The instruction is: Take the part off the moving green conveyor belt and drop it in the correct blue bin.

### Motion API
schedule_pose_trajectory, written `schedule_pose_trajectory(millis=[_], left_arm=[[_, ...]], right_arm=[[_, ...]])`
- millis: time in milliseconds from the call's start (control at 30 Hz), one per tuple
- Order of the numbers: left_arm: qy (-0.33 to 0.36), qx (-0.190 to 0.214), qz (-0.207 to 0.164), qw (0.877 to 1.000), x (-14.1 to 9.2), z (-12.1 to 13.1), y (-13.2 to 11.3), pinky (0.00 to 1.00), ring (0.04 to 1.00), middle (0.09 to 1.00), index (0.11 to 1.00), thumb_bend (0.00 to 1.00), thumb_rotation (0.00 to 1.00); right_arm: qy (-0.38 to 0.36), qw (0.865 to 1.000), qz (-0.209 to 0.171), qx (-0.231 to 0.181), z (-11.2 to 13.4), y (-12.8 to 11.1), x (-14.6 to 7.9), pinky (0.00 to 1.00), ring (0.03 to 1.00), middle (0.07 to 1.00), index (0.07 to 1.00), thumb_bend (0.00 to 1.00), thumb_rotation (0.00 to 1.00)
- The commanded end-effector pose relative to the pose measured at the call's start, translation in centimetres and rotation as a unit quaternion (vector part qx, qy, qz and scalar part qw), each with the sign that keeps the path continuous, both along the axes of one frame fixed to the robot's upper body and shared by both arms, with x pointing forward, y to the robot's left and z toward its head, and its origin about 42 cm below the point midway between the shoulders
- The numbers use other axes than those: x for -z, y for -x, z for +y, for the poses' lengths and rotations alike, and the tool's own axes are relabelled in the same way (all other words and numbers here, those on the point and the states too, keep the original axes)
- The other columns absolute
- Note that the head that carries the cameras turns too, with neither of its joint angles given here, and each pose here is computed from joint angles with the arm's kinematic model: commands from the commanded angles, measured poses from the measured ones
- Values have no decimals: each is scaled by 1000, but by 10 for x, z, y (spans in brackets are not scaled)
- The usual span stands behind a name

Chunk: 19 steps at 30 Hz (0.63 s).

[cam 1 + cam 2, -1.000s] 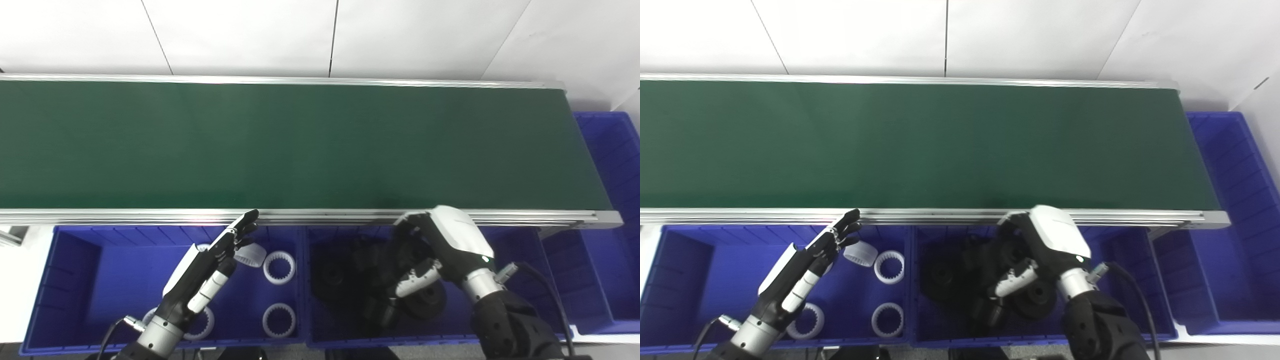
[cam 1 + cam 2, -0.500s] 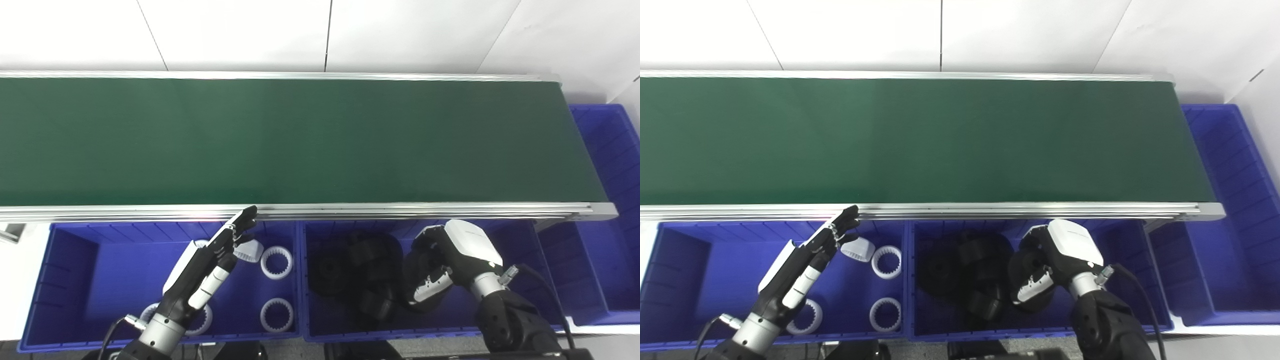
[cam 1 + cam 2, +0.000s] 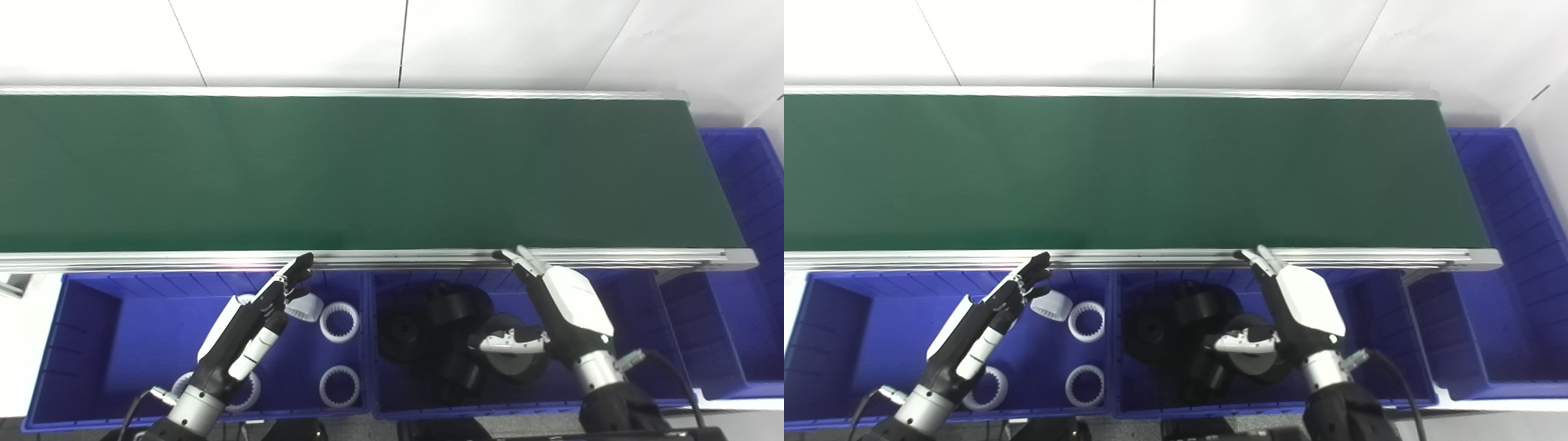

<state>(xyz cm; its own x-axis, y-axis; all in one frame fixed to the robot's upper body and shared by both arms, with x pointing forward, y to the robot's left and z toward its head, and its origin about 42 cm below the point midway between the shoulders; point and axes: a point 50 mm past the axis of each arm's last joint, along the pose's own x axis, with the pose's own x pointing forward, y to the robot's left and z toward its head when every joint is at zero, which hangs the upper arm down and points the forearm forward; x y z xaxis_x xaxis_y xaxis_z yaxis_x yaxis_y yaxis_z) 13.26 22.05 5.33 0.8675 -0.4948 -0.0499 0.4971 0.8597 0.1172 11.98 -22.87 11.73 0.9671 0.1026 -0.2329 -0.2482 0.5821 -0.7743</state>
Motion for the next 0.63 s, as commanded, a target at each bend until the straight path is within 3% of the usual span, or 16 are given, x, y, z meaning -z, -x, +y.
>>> schedule_pose_trajectory(millis=[0,200,233,267,367,600], left_arm=[[-1,-1,-24,1000,-7,3,1,881,945,959,937,563,979],[6,1,-22,1000,-7,-2,1,890,953,963,933,552,954],[6,2,-24,1000,-7,-3,1,888,954,965,938,540,953],[7,4,-28,1000,-6,-4,0,888,955,965,940,536,953],[8,7,-31,999,-5,-7,-3,907,959,980,955,516,958],[19,11,-25,999,-3,-13,-3,888,958,993,969,500,933]], right_arm=[[-44,998,-47,-23,15,8,-12,910,959,947,896,704,343],[-156,986,-42,-28,42,24,-6,820,919,929,906,723,351],[-171,984,-40,-26,45,25,-5,698,890,922,907,736,350],[-186,981,-40,-30,51,27,1,657,880,920,908,740,349],[-207,977,-34,-37,61,28,17,714,854,909,922,726,390],[-267,963,-29,9,63,30,44,768,872,925,932,712,393]])
